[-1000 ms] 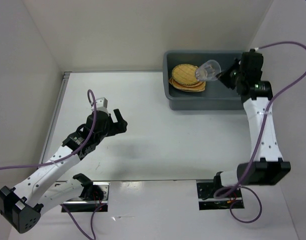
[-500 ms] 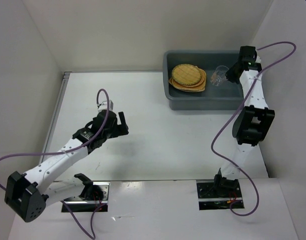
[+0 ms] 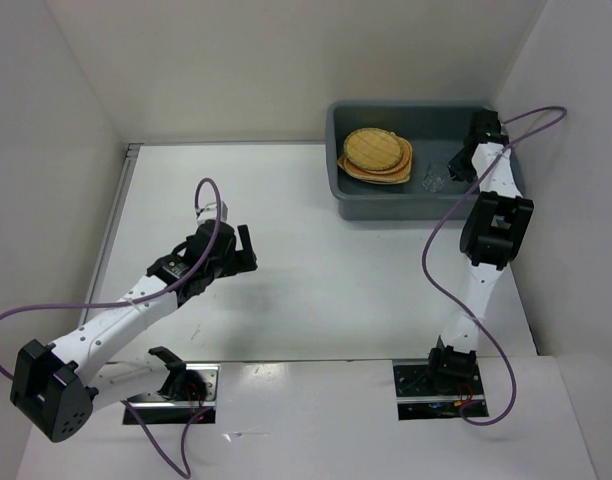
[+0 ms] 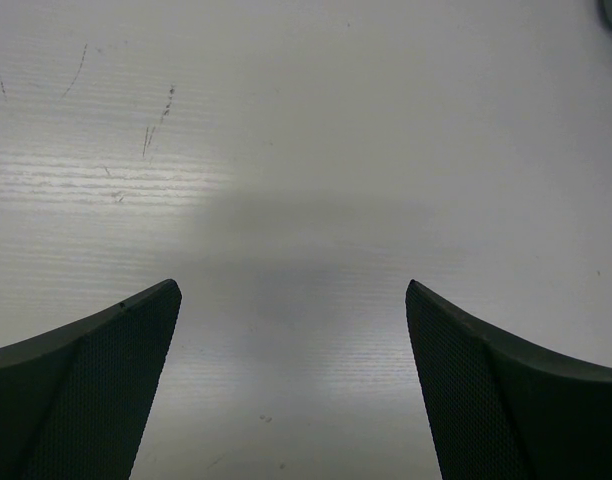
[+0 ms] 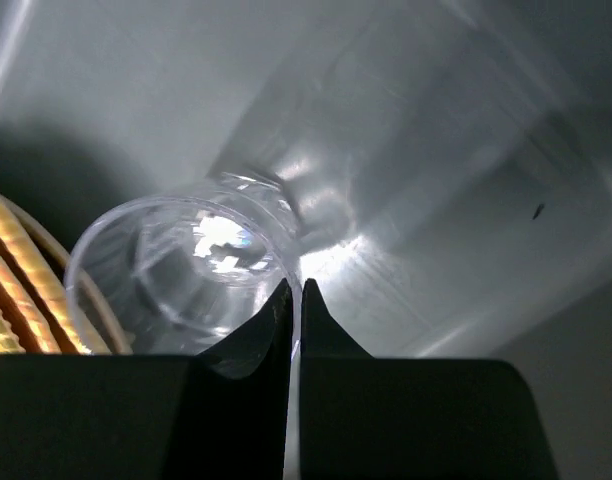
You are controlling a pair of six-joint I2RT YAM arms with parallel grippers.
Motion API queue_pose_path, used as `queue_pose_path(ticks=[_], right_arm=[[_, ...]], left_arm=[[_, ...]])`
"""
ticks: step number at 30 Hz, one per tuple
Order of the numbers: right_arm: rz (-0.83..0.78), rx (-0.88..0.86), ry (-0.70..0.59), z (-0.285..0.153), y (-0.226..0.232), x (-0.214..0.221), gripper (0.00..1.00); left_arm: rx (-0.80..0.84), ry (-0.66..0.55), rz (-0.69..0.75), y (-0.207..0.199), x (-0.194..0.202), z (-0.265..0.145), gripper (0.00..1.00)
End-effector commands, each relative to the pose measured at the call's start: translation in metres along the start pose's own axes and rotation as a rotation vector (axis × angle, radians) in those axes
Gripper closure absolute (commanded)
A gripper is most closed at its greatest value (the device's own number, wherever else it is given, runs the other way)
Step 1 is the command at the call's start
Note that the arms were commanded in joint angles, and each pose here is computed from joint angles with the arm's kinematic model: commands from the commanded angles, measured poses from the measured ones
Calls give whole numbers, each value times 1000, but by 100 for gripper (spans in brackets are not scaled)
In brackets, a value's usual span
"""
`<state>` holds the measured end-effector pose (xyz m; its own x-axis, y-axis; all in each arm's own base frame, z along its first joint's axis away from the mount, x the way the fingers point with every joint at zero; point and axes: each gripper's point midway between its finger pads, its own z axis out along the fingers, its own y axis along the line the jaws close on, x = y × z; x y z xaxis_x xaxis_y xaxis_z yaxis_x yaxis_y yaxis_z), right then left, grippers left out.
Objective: Place the mixed dishes into the plastic bin
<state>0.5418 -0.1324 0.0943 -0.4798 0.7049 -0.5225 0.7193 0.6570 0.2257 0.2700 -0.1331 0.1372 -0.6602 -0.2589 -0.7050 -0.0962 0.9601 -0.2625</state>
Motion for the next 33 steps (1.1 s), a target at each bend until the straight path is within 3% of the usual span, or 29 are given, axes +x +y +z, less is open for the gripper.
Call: queue_pose_path(ticks=[1,3,6,11,16,19,21,22,23,25,27,28,30,33], right_arm=[[8,-29,-35,-9,8,-18,98],[7,-31,-22,-7,8,-14,87],[11,-62,-48,-21,14,-24,57],[14,-139,-123,-70,27,-48,36],[20,-251,-248,-156,39,-80,27],[-5,-328,-241,-185,42,-70,17],[-41,-445,-263,-229,49,-63,13],[-62,-456,-203,-220,42,-38,9],[-71,-528,-249,-252,43,-36,7],[-111,-571,-147,-244,31,10,6],[-143,-609,-138,-265,26,36,6],[-156,-580,-78,-252,12,64,6],[-181,-587,-85,-268,-1,87,0],[-192,-492,-33,-254,-37,122,0]], left_arm=[[8,-46,-33,-4,-15,-4,0],[8,-45,-33,-2,-13,-5,0],[3,-39,-40,-1,-10,-3,0],[15,-40,-42,-3,-11,-3,0],[22,-35,-42,-5,-10,-3,0],[14,-41,-53,-4,-11,-3,0],[10,-53,-56,-3,-15,-6,0],[12,-77,-73,-3,-20,-11,0],[18,-85,-77,-3,-22,-13,0],[11,-135,-104,0,-32,-21,0],[23,-150,-111,-2,-36,-23,0],[29,-158,-115,-3,-38,-23,0],[28,-158,-104,-3,-38,-23,0],[26,-131,-95,-4,-33,-17,0]])
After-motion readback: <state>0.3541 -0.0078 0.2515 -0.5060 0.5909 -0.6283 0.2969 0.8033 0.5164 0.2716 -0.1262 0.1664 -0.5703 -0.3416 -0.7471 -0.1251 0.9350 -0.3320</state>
